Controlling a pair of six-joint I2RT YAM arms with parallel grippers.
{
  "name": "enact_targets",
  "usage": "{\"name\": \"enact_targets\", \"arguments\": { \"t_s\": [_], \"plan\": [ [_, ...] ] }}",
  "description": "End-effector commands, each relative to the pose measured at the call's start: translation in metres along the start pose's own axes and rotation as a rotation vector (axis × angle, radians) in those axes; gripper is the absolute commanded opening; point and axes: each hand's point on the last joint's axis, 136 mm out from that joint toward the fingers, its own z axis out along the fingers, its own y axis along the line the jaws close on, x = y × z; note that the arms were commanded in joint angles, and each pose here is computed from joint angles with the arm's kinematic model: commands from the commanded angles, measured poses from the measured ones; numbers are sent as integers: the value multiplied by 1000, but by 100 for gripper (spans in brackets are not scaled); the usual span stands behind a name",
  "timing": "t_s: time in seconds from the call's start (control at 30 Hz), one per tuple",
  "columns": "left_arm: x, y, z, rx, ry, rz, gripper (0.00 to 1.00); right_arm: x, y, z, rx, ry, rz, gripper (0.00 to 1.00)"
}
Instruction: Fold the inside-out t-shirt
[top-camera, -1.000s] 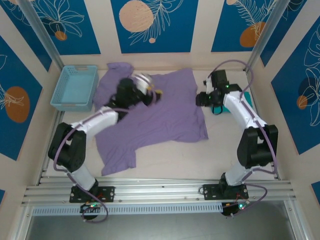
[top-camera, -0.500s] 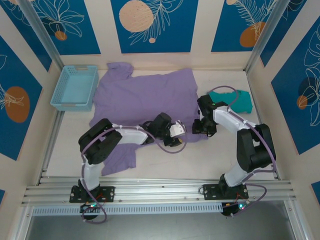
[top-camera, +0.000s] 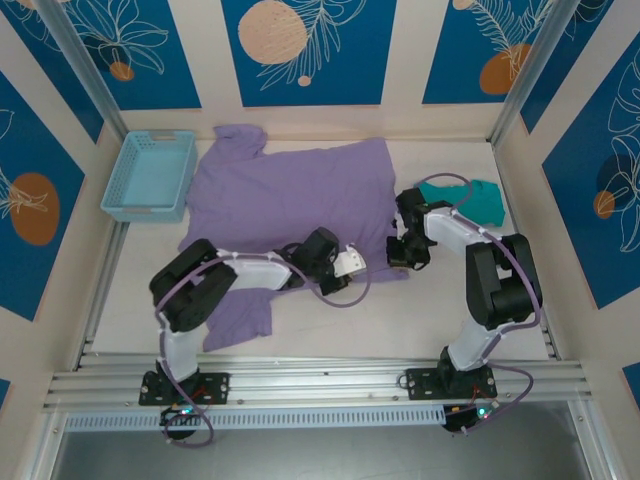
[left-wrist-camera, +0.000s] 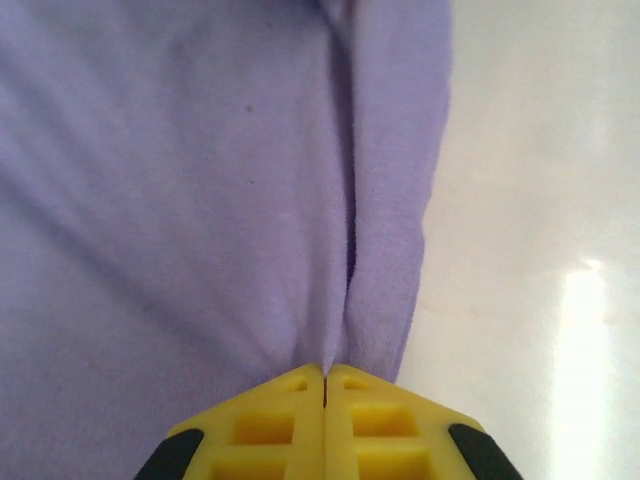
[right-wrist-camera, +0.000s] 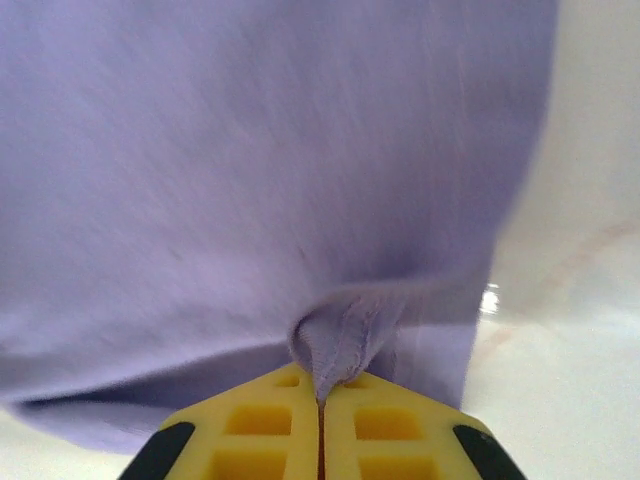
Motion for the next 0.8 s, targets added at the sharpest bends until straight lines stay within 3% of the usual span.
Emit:
{"name": "enact_targets", "arguments": {
  "t_s": [0.0,0.1,0.2,0.4,0.5,0.77],
  "plan": [
    [8,-17,-34,97,2,-139,1,-16,61,-12,-314,-5,-55,7],
    [22,-20,-45,126,-3,-215,0,-27,73,0,-371,35,-51,9],
    [31,-16,-47,136,-2,-278,0,-38,64,8,-296,49,-60,12],
    [30,-10,-46,159,-29,-336,0,-31,41,-6,-157,-22,-118,35],
    [31,-9,-44,173,-25,-352,0,-18,33,-12,-114,-55,-151,41],
    [27,-6,-44,179,-34,-354,0,0,36,-7,-27,-99,-265,47]
  ]
}}
